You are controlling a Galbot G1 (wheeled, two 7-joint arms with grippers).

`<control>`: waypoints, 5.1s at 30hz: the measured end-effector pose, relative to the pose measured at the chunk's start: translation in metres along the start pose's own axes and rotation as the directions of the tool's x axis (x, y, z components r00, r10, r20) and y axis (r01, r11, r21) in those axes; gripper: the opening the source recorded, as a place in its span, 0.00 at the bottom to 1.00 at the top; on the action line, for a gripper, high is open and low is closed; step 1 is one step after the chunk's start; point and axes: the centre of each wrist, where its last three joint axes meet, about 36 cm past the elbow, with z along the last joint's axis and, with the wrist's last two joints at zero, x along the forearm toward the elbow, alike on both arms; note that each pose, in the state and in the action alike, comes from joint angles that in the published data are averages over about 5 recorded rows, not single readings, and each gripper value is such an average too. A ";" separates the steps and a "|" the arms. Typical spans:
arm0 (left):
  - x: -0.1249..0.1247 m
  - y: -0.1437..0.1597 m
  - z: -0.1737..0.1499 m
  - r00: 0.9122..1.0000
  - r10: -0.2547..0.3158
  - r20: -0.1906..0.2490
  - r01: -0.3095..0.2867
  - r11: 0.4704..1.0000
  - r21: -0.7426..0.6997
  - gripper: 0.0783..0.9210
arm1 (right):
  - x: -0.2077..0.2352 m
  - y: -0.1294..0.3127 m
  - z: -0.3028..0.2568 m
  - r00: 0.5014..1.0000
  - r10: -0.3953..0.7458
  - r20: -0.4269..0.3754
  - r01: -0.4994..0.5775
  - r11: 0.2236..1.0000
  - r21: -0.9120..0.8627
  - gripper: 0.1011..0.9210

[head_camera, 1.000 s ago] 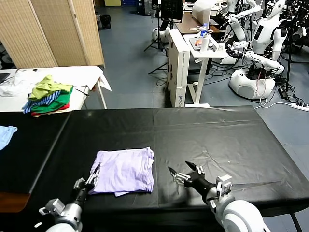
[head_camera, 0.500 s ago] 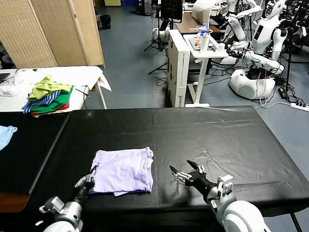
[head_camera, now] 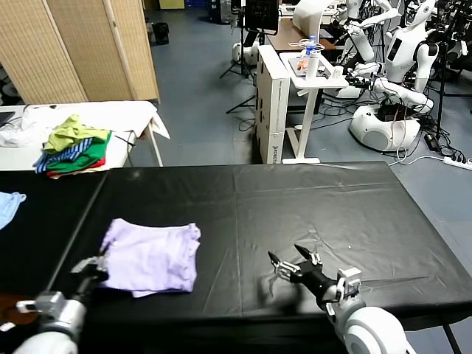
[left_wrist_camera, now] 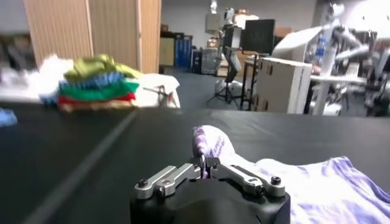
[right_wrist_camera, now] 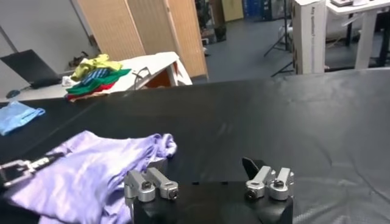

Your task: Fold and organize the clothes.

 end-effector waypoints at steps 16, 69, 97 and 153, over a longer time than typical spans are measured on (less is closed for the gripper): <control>0.041 0.097 -0.121 0.991 -0.092 0.100 0.130 0.858 -0.497 0.12 | -0.008 0.000 0.008 1.000 0.023 -0.010 -0.023 1.000 -0.015 0.98; 0.033 -0.095 -0.029 0.988 0.132 0.078 -0.123 0.986 -0.111 0.98 | -0.079 0.067 0.011 0.979 -0.164 -0.121 0.151 0.982 -0.112 0.98; 0.043 -0.077 -0.025 0.996 0.025 0.090 -0.015 0.993 -0.115 0.98 | -0.127 0.116 0.020 0.960 -0.221 -0.174 0.203 0.972 -0.120 0.05; 0.125 -0.081 -0.024 0.999 0.009 -0.051 -0.013 0.997 -0.080 0.98 | 0.079 -0.026 0.041 0.952 0.209 0.222 -0.255 0.944 0.209 0.98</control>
